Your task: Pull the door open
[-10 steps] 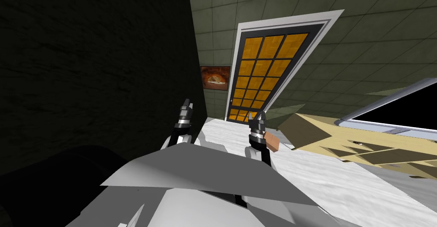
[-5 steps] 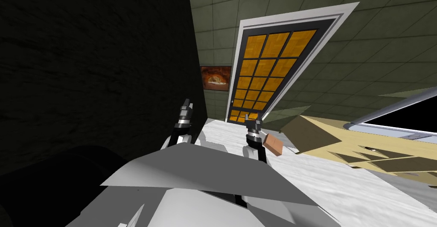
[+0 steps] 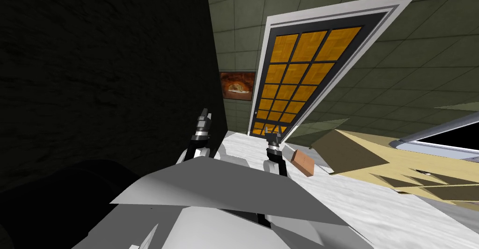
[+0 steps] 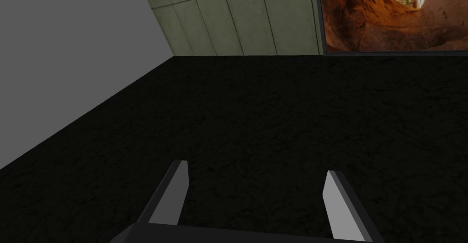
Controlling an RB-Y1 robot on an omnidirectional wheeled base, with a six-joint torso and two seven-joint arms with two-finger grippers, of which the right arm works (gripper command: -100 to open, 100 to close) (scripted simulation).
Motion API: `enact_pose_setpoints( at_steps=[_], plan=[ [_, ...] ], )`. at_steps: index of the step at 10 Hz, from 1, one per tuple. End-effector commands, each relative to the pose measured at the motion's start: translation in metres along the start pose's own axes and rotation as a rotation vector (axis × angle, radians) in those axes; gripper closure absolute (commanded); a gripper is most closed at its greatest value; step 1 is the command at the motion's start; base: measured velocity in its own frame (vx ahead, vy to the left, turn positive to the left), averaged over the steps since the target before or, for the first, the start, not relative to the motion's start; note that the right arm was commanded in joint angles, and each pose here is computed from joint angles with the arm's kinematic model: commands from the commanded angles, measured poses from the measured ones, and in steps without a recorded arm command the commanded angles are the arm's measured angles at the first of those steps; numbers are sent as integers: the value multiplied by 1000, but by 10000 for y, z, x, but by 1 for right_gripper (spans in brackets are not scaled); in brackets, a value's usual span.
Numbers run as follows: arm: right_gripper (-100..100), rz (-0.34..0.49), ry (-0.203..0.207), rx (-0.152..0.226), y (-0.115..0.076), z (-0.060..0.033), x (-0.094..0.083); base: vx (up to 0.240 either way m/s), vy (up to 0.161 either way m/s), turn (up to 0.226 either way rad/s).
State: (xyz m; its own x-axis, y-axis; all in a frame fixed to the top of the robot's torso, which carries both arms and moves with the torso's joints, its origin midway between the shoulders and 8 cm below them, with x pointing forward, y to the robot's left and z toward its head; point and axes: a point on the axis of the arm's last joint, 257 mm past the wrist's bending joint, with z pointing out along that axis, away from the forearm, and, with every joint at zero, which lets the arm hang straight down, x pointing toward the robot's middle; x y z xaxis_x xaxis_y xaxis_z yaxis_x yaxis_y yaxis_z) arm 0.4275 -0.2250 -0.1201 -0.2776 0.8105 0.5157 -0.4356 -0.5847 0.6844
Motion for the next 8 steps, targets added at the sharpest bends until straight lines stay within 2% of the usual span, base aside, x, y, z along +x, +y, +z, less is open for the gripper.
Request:
enact_pose_setpoints(
  at_steps=[1,8],
  plan=[
    [-100,56,-11,19,-103,-37,-59,91,10,30],
    [-100,273,-74,95,-581,-191,-305,101,18,27]
  ],
)
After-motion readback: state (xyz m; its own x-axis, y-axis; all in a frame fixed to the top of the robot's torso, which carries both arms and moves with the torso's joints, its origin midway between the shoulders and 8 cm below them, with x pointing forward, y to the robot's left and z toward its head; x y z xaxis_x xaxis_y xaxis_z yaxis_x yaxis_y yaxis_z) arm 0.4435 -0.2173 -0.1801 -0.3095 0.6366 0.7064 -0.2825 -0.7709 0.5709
